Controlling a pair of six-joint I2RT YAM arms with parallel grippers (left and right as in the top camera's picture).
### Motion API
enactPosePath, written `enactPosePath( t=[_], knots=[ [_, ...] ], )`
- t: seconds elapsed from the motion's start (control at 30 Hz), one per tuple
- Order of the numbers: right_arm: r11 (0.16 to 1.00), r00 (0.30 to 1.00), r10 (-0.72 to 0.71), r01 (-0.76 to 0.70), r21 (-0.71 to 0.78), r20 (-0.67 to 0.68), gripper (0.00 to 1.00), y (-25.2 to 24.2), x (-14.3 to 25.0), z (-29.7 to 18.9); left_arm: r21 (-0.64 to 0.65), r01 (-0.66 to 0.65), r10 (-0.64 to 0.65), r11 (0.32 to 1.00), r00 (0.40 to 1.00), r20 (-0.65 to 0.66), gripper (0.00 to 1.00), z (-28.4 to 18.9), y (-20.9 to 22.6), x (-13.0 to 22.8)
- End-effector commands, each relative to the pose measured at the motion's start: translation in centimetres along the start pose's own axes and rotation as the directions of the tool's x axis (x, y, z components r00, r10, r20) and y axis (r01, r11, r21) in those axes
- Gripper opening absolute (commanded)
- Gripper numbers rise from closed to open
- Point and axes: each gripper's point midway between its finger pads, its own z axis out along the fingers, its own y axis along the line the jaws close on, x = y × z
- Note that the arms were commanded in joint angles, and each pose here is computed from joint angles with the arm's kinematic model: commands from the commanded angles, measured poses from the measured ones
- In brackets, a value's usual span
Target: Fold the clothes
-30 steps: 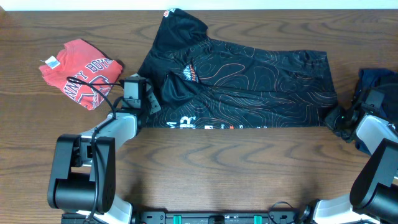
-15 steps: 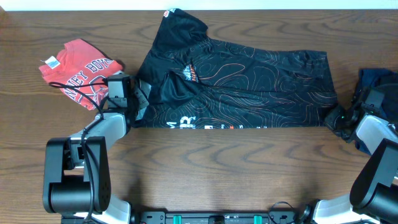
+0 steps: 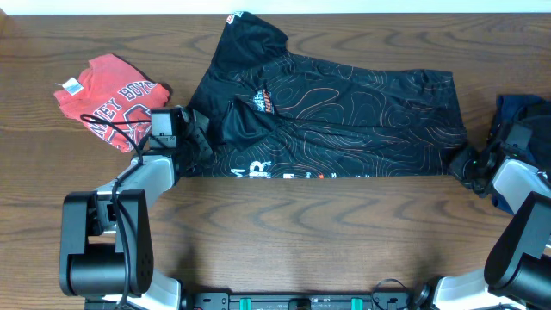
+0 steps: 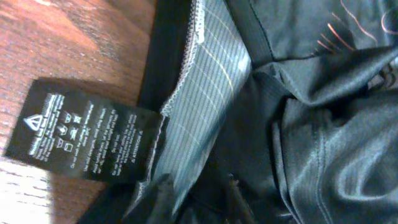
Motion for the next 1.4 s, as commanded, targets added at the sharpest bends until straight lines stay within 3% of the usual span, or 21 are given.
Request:
enactPosePath(
  t=[0.0,0.3,0.9,0.97,1.0,1.03,1.37],
  knots=[
    [0.998,0.999,-0.009,0.011,0.064,-0.036,0.04,-1.4,1.1,0.8,0.005,-0.005,0.005,1.000,1.000,-0.017,0.23,0.1,0.1,0.5],
    [0.998,0.999,-0.008,0.011,0.065,-0.039,0.04,-1.4,1.2,0.8,0.055,-0.046,0.042,0.997,0.996,0.082,0.24,-0.9,-1.4,-2.0],
    [0.998,0.999,-0.008,0.011,0.065,-0.039,0.04,-1.4,1.2,0.8,0.015,-0.062,0.063,0.998,0.998,-0.020,0.24,0.2,-0.5,0.9],
    [0.998,0.999,-0.008,0.011,0.065,-0.039,0.04,-1.4,1.2,0.8,0.019,-0.064,0.065,0.998,0.998,-0.012,0.19,0.2,-0.6,0.7],
    [0.998,0.999,-0.008,0.011,0.065,-0.039,0.04,-1.4,1.2,0.8,0.019,-0.065,0.065,0.998,0.998,-0.011,0.08,0.2,-0.6,0.6],
    [0.998,0.999,-0.008,0.011,0.065,-0.039,0.04,-1.4,1.2,0.8,0.020,-0.065,0.065,0.998,0.998,-0.010,0.06,0.2,-0.6,0.6],
    [0.998,0.999,-0.009,0.011,0.065,-0.040,0.04,-1.5,1.2,0.8,-0.016,-0.060,0.060,0.998,0.998,0.026,0.06,0.0,0.1,-0.4]
  ],
)
